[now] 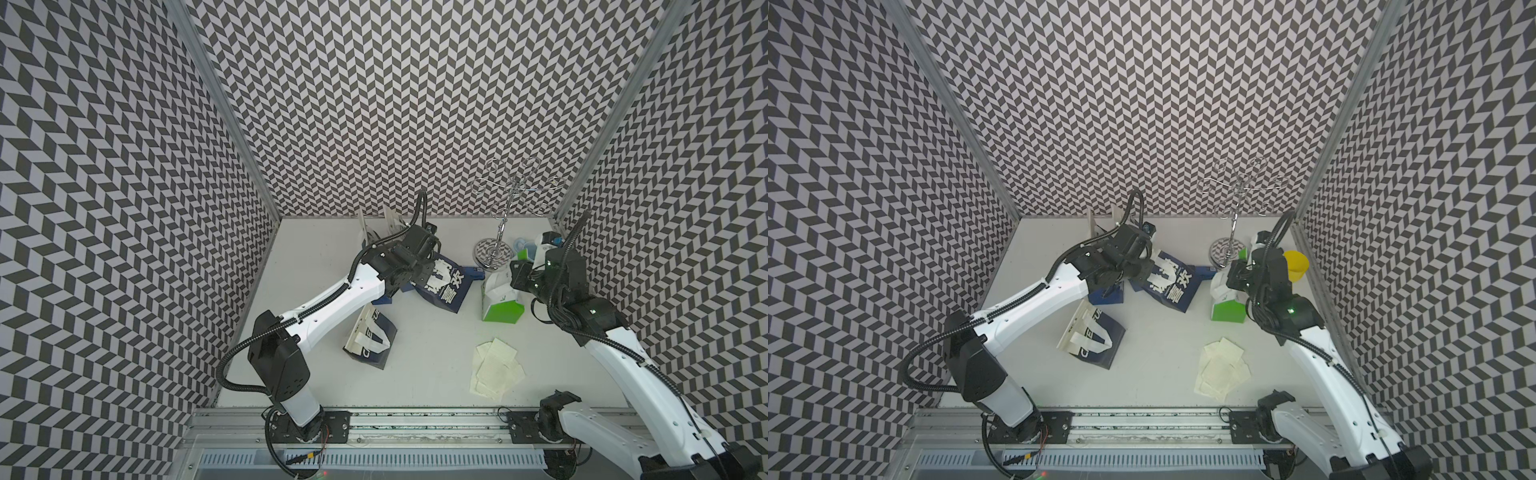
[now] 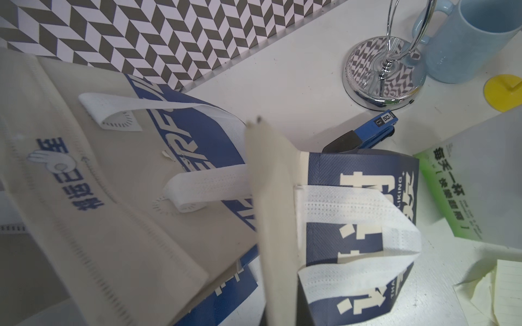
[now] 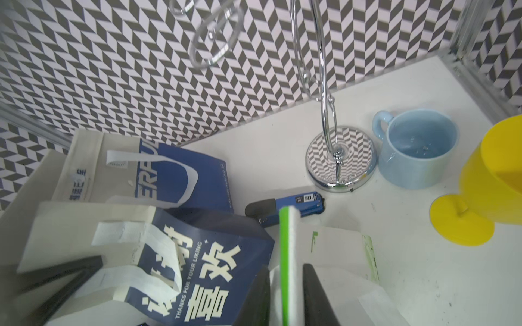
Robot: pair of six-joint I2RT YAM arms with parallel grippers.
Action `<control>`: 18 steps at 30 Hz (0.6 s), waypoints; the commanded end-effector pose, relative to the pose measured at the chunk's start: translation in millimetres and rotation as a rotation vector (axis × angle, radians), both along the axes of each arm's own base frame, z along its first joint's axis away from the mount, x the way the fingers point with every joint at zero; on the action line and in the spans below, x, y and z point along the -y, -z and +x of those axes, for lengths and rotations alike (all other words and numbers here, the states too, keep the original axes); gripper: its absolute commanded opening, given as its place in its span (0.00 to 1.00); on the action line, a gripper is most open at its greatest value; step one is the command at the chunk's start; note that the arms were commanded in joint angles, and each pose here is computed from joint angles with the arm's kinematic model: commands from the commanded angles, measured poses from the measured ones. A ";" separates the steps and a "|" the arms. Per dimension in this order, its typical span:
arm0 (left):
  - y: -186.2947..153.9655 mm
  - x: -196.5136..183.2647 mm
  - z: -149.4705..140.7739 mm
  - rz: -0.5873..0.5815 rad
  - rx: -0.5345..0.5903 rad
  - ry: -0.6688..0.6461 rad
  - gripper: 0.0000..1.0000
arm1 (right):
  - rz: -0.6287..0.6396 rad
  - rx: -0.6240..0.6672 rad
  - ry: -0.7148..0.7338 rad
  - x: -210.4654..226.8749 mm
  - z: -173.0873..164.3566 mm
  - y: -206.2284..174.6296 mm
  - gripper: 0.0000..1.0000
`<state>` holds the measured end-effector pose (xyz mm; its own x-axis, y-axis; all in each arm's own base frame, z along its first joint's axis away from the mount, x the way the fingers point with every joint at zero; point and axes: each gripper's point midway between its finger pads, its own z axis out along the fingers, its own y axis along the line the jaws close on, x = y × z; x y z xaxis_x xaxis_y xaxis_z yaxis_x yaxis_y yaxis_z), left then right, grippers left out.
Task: Staple the receipts to the bags
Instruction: Place the takeout bag at the center of the board.
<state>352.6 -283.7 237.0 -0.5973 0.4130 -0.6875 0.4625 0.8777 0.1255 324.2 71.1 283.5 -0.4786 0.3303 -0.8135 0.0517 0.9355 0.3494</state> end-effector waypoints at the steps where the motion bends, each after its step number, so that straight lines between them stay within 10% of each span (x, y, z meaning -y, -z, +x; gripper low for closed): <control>1: -19.8 -18.6 3.1 0.032 0.076 -0.042 0.00 | -0.038 0.164 0.131 24.1 11.5 -52.9 0.20; 13: 1.2 -24.8 -14.0 0.100 -0.002 0.016 0.00 | 0.113 0.093 0.359 74.8 45.9 14.0 0.22; 18: 2.5 -20.5 -18.8 0.123 -0.008 0.041 0.00 | 0.120 0.102 0.331 72.9 41.3 14.2 0.58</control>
